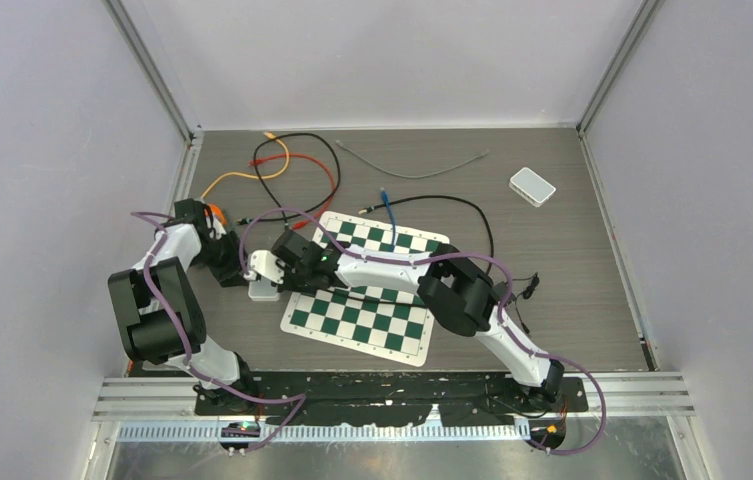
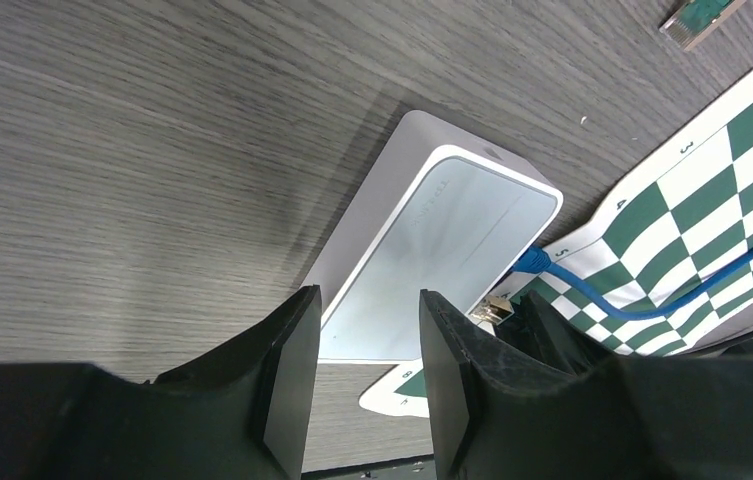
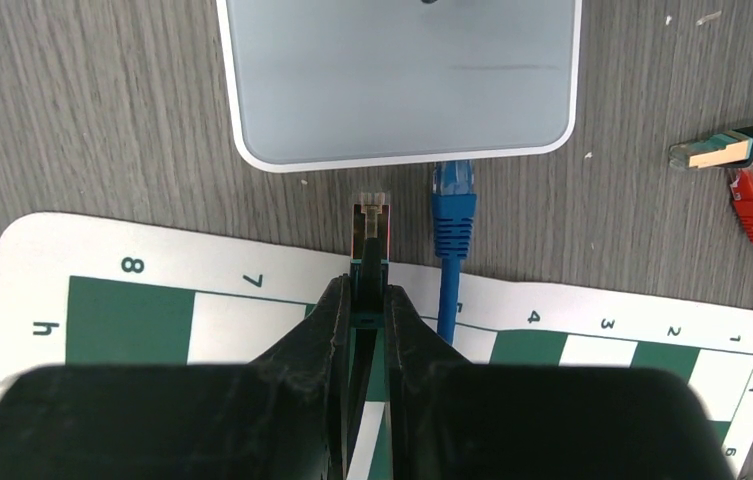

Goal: Insert the plug into the switch port
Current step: Insert the connector into the switch port.

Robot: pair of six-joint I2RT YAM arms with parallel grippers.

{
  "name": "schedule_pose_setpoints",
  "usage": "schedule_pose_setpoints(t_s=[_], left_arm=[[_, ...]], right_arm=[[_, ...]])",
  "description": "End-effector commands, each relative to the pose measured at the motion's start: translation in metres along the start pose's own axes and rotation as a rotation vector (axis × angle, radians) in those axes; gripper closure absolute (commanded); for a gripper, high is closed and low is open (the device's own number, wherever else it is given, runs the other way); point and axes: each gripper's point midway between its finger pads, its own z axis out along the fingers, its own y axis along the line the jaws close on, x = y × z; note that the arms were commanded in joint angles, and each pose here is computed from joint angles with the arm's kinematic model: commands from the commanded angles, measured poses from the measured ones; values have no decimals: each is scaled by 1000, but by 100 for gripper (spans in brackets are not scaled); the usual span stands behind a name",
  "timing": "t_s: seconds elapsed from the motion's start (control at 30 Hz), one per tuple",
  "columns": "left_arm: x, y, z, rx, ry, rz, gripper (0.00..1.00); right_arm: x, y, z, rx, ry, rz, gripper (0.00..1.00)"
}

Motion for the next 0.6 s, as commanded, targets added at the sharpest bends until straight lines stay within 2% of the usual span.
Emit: schedule_pose_setpoints(t_s=[0.0, 0.23, 0.57], left_arm=[[-6, -6, -4, 21, -10, 27, 57], [0, -2, 4, 16, 13, 17, 60], [0, -2, 6, 22, 22, 17, 62]], right_arm=[[-22, -8, -4, 11, -41, -5, 95], [-29, -7, -4, 5, -55, -2, 95], [-22, -6, -1, 24, -5, -27, 95]])
